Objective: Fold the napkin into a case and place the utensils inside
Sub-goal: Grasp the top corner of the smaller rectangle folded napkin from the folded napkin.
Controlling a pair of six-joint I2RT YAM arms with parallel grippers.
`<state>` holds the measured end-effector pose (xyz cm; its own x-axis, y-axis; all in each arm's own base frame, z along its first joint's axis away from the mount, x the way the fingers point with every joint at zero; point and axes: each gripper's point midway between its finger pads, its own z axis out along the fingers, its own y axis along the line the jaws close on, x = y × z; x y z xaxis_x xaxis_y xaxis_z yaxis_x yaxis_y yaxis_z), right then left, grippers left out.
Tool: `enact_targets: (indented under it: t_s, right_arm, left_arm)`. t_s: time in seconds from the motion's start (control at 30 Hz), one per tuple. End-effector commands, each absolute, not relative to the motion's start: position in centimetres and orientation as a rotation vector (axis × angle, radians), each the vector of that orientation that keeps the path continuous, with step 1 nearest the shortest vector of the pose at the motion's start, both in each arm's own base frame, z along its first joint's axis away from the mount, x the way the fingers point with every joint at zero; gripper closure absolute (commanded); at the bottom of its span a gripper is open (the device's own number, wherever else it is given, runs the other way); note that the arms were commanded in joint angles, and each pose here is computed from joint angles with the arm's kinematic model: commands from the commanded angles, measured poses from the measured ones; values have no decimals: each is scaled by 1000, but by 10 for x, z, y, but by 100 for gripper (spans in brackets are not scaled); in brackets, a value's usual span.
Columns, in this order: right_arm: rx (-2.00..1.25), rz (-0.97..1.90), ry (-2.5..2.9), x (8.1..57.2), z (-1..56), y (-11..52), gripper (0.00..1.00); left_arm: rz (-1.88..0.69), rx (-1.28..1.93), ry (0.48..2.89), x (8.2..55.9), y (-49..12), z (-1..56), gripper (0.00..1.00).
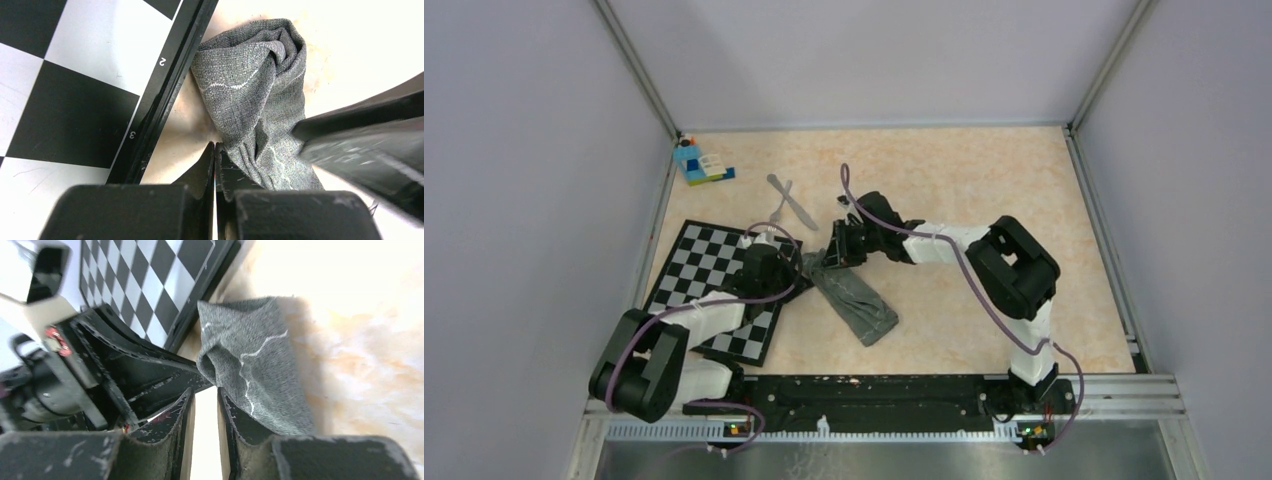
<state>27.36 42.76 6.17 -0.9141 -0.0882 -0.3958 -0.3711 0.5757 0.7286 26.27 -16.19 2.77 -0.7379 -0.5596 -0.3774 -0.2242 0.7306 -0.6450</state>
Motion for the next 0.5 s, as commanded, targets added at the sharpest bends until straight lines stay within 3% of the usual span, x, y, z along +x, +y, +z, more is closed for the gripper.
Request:
enact_targets:
  t_s: [0.0,0.13,0.33,0.47]
  right_arm:
    - [-367,1287,2367,300,102,415,77]
    - [-368,1299,2373,304,95,421,79]
    - [-387,1312,2392,304,81,434,90]
    - [-392,1312,2400,300,75,443,93]
  left_arm:
    - [-763,-565,2346,261,-158,29,100]
    - [-762,-565,2351,260,-157,26,100]
    - [-755,-561,2359,262,-158,24,100]
    - [-757,-555,2363,264,-160,22,100]
